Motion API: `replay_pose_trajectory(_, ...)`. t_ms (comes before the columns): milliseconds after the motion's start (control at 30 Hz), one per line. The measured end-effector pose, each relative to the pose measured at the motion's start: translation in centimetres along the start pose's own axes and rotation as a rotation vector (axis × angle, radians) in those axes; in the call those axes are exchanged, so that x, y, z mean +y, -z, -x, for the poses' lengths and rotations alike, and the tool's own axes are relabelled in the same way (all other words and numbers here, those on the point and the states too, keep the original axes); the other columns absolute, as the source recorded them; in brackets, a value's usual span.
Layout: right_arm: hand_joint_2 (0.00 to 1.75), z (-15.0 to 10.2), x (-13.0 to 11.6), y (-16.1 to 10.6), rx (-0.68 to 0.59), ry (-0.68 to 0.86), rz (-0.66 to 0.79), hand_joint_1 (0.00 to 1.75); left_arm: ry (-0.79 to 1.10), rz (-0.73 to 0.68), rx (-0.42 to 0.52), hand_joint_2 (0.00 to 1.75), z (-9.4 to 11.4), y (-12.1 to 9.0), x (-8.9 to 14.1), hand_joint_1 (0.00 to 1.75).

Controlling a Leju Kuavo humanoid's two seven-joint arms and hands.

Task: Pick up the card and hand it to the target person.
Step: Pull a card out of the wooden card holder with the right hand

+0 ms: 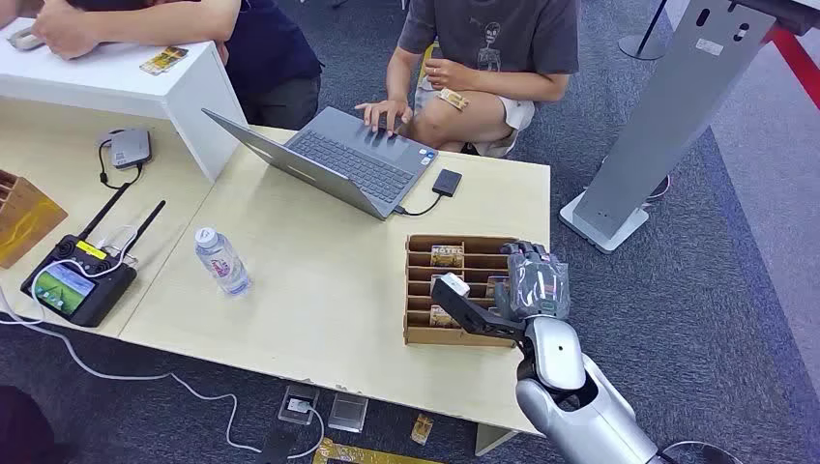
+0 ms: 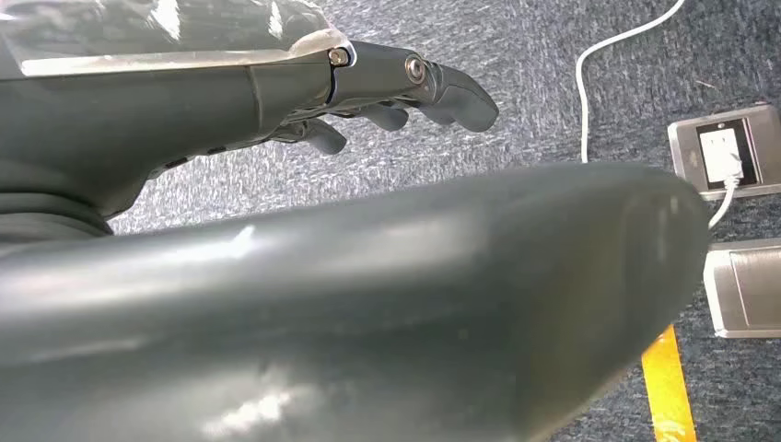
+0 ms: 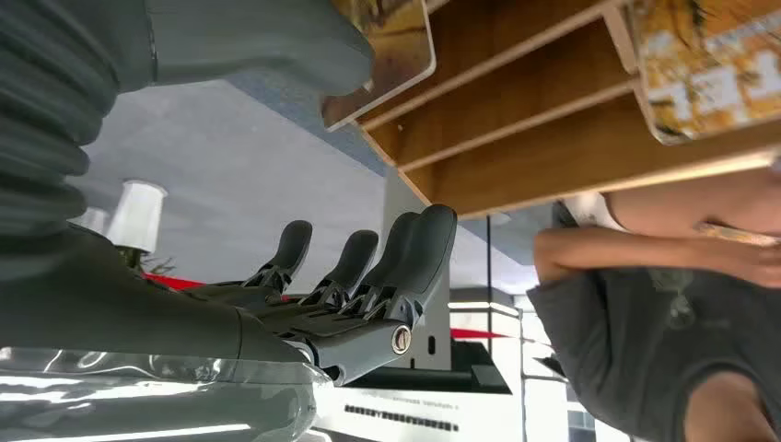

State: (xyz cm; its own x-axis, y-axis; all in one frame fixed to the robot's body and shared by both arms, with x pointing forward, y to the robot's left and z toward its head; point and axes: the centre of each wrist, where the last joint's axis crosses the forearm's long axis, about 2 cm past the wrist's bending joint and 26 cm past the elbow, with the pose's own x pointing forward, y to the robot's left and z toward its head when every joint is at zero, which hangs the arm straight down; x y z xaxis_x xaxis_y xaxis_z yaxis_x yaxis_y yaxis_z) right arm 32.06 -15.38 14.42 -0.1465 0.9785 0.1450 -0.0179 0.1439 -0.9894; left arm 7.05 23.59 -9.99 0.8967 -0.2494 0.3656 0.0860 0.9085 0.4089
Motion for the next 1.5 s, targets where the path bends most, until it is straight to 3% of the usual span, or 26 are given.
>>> replay_pose_trajectory(733, 1.75, 0.21, 0.56, -0.08, 0.040, -0.023, -0.068, 0.84, 0.012, 0.001, -0.003, 0.00, 0.04, 0.07, 0.10, 0.00)
replay_pose_trajectory(1233, 1.75, 0.20, 0.74, -0.22, 0.037, -0.029, -0.077, 1.25, 0.015, -0.007, 0.005, 0.00, 0.05, 0.04, 0.07, 0.00)
replay_pose_trajectory(1500, 1.75, -0.05, 0.88, -0.37, 0.021, -0.035, -0.084, 1.27, 0.018, -0.005, 0.002, 0.00, -0.02, -0.06, -0.13, 0.00)
